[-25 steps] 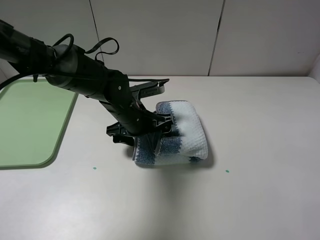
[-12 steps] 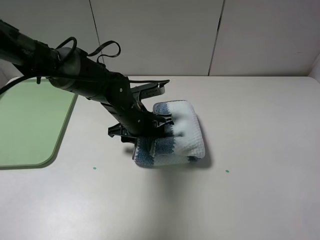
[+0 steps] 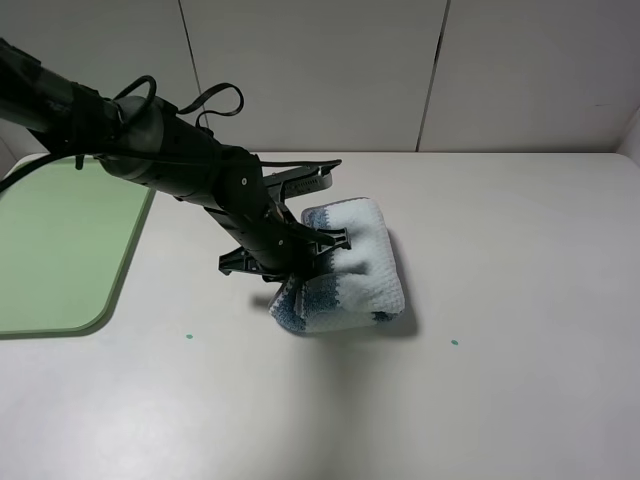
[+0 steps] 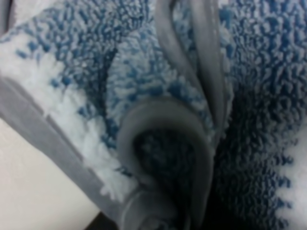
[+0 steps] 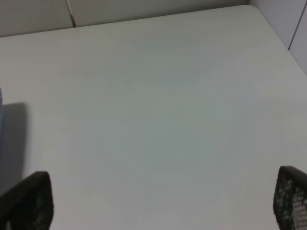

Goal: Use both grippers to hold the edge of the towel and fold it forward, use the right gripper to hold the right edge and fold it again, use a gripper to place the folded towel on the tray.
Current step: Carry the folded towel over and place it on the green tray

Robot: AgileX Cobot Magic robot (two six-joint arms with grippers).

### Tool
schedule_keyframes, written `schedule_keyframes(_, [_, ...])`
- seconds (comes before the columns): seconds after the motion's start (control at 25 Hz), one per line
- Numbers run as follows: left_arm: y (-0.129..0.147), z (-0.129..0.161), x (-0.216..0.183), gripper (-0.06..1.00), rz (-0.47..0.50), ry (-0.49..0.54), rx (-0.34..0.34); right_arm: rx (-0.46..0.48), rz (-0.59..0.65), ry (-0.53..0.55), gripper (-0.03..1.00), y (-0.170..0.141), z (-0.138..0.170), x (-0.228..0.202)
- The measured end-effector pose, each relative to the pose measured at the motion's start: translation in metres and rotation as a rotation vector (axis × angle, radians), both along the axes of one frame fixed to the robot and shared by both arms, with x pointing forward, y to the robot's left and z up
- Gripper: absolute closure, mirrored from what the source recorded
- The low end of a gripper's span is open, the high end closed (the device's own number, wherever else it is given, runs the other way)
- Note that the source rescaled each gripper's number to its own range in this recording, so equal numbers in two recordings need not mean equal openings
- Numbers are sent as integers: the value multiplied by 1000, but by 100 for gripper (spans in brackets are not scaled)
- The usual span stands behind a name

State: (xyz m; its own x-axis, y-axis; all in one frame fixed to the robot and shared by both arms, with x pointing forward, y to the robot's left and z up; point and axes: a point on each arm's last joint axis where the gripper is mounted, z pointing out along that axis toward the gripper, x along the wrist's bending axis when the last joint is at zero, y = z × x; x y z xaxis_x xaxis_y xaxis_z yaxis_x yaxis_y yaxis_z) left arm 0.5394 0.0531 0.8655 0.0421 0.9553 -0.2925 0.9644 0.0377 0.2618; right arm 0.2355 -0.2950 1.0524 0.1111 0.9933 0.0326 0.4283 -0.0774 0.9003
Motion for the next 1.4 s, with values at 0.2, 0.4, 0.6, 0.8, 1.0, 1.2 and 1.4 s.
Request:
schedule_keyframes(0.2, [1, 2, -1, 76, -2, 10, 4, 0, 0, 0, -3, 0, 0, 0])
schedule_keyframes(0.4, [6, 9, -4, 76, -31, 41, 45, 0, 0, 0, -3, 0, 0, 0])
schedule_keyframes(0.6, [15, 17, -5, 76, -62, 64, 97, 0, 0, 0, -3, 0, 0, 0])
schedule_keyframes(0.8, [30, 30, -2, 76, -93, 59, 162, 0, 0, 0, -3, 0, 0, 0])
schedule_keyframes(1.0, [50, 43, 5, 77, -101, 48, 214, 0, 0, 0, -3, 0, 0, 0])
schedule_keyframes(1.2, [73, 59, 13, 77, -106, 37, 239, 0, 0, 0, -3, 0, 0, 0])
schedule_keyframes(1.4, [101, 71, 21, 77, -96, 39, 259, 0, 0, 0, -3, 0, 0, 0])
